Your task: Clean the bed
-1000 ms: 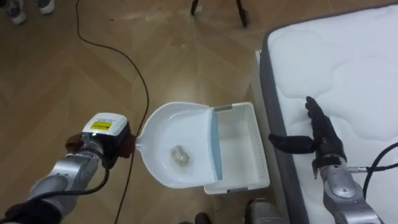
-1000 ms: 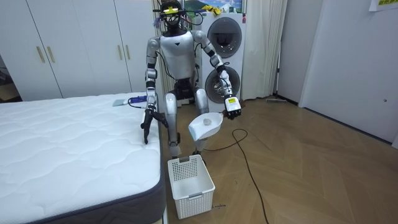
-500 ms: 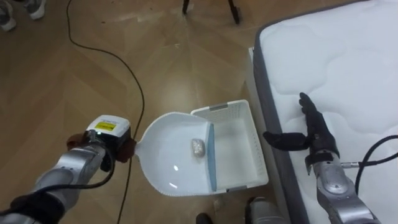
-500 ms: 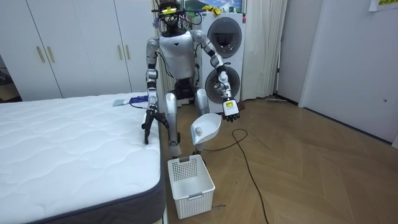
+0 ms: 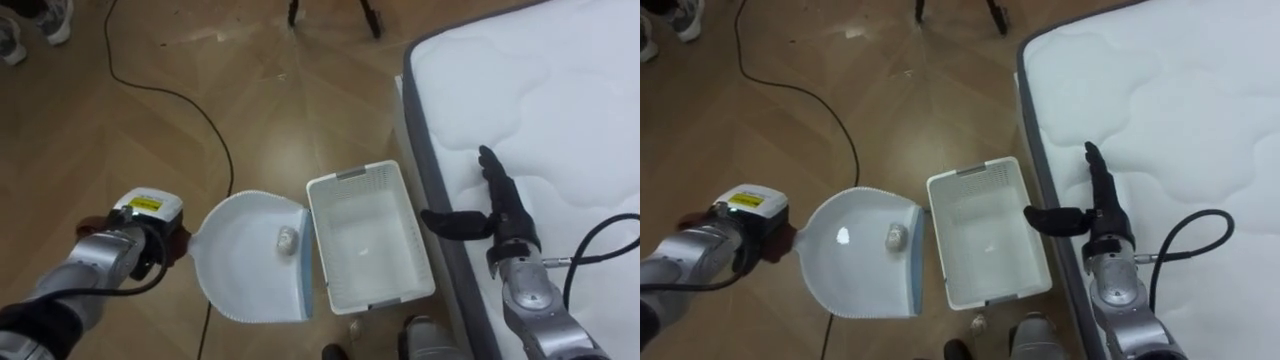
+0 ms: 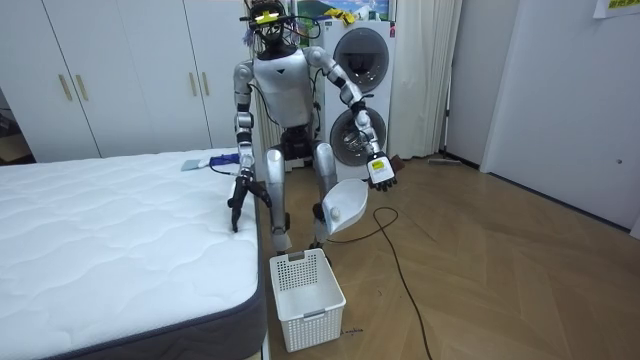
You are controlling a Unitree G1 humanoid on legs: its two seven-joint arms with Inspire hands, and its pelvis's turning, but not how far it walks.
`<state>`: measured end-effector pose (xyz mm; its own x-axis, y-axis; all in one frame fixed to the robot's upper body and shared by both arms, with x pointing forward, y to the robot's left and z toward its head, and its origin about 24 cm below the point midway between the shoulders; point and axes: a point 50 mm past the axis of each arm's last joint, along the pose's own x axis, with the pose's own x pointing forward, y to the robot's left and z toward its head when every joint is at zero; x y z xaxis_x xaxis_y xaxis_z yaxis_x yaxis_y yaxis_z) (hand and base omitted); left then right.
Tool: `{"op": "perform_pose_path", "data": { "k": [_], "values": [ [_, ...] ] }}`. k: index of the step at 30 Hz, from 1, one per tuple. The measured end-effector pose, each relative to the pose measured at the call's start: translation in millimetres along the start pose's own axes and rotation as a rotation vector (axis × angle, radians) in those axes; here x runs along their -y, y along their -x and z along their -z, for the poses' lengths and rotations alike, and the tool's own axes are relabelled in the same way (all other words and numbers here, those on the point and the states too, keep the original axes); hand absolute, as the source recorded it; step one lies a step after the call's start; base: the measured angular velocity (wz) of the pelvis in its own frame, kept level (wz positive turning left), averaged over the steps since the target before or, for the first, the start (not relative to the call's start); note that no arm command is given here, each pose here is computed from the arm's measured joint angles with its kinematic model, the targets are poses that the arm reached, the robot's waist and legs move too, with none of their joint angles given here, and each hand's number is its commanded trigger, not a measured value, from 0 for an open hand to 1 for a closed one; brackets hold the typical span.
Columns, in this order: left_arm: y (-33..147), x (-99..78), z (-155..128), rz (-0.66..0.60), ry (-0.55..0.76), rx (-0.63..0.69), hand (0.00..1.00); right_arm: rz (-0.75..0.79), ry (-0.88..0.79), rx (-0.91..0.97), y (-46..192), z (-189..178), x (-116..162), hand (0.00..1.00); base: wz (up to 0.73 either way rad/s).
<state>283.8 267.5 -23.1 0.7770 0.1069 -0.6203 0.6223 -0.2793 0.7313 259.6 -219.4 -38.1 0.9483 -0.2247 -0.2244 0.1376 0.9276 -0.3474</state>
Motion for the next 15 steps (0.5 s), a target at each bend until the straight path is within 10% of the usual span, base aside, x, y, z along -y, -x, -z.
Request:
{"op": "perform_pose_path", "data": {
  "k": [15],
  "values": [
    [1.7,1.3,15.1,0.031,-0.028,-0.064,1.00,0.017,-0.005,0.012,-0.8,-2.2,0.5,0.00,0.00]
  ]
}}
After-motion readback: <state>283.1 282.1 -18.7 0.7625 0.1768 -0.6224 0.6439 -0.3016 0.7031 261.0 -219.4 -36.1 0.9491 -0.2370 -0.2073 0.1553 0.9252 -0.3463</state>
